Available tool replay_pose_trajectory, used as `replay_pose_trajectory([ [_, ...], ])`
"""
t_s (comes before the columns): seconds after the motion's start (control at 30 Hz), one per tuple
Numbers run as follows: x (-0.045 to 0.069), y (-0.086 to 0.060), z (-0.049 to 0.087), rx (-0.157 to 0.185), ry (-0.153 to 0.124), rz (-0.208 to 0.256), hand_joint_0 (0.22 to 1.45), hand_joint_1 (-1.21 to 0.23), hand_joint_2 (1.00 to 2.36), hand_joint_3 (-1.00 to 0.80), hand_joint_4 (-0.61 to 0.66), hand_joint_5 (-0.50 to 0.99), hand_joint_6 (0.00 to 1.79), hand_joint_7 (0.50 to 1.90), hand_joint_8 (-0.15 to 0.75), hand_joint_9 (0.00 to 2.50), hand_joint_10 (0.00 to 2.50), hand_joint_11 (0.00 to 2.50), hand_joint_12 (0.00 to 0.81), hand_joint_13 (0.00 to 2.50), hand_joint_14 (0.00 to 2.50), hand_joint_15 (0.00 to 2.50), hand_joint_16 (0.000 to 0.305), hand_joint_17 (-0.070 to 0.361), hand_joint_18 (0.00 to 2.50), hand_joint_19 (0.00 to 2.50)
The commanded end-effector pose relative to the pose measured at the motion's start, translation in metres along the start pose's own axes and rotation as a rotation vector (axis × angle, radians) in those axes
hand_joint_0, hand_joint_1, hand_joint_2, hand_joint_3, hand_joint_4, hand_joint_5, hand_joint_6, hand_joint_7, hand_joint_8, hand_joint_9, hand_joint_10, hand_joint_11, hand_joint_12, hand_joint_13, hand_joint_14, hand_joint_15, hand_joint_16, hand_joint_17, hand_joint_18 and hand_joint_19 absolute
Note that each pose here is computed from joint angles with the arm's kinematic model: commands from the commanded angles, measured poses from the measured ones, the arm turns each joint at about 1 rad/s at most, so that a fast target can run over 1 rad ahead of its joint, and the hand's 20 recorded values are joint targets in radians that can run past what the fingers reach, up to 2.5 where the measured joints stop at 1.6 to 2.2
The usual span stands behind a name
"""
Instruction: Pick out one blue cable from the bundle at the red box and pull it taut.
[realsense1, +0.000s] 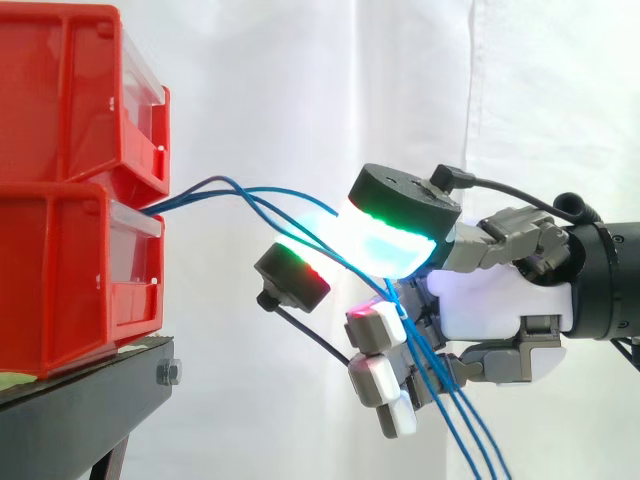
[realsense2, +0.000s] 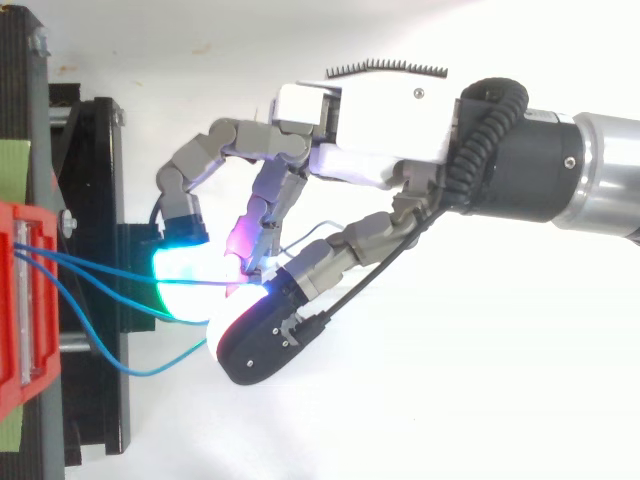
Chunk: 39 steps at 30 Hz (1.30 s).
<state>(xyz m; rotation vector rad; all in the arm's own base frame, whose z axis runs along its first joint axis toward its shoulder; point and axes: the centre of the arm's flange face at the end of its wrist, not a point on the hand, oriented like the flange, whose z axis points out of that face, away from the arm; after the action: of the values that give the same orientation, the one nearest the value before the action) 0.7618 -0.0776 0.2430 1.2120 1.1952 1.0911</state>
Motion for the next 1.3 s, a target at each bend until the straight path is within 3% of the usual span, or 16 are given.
replay_pose_trajectory([
  [0.0,-0.0004,-0.0008,0.0002,0.001,-0.003,0.0,0.74,-0.95,1.0,-0.5,-0.19,-0.11,0.95,1.07,0.277,1.29,0.02,0.76,0.356,1.19,0.02,0.63,0.045,0.102,1.02,0.59],
  [0.47,-0.0005,0.0003,0.0,-0.001,-0.003,0.0,0.79,-0.94,1.0,-0.5,-0.21,-0.15,0.96,1.11,0.197,1.17,0.02,0.73,0.333,1.13,0.02,0.6,0.042,0.094,0.97,0.52],
  [0.9,-0.0008,0.0003,0.0,-0.001,-0.006,0.0,0.84,-0.89,1.0,-0.5,-0.15,-0.2,0.95,0.91,0.169,1.06,0.02,0.68,0.304,1.11,0.02,0.59,0.032,0.071,0.87,0.51],
  [1.27,-0.002,0.0002,0.0,-0.001,-0.008,0.0,0.83,-0.9,1.0,-0.5,-0.12,-0.21,0.95,0.83,0.157,1.02,0.02,0.67,0.306,1.03,0.02,0.56,0.032,0.072,0.83,0.48],
])
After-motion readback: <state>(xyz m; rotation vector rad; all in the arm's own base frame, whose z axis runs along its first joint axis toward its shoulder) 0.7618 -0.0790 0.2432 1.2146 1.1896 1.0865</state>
